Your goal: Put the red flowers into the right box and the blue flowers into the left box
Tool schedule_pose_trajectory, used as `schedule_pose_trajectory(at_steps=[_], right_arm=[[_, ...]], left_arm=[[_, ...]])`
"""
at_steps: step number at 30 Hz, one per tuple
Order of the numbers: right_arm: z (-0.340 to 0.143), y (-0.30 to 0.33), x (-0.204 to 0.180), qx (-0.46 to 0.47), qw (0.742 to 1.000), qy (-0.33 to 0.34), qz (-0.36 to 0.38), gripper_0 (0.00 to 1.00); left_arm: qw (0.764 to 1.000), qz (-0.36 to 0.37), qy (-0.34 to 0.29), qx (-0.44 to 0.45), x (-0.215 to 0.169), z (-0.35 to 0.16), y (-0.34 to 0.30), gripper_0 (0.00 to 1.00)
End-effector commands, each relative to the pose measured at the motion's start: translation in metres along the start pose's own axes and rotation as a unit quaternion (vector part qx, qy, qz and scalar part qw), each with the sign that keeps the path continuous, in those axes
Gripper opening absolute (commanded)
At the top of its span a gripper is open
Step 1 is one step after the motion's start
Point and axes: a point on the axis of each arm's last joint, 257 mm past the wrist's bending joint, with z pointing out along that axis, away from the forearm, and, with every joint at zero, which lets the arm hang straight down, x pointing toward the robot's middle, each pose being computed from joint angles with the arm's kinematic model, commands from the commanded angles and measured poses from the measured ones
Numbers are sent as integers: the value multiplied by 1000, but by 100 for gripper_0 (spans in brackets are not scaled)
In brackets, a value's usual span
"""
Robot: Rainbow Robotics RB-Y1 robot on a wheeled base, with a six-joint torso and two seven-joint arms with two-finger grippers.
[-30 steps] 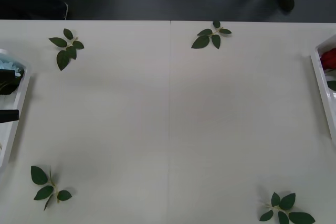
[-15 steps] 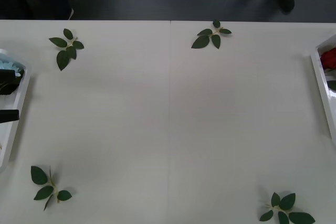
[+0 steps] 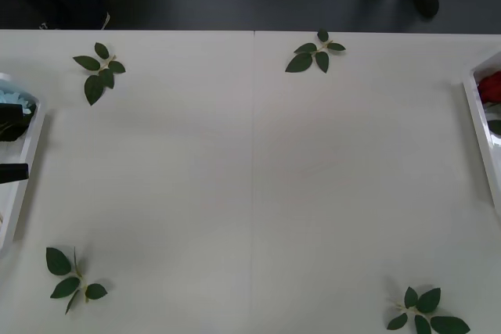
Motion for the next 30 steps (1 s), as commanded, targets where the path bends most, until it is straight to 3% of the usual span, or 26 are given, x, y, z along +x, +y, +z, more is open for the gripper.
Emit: schedule_pose_trajectory(at_steps=[1,9,15,22,30], right_arm=[[-8,26,-27,-35,999,-28,26,100],[-50,82,-58,-92,995,-29,-25,100],[-90,173,-64,-157,976,-32,-149,100],[-144,292,-28,-260,897,-62,-353,100],[-190,356,12,-387,795,-120,-452,100]], left_arm=[[999,35,-1,-15,-12,-9,10,100],[999,35,-1,-15,-12,-9,10,100],[999,35,-1,-15,-12,-9,10,100],[999,35,-1,-15,-12,-9,10,100],[999,35,-1,-15,-12,-9,10,100]])
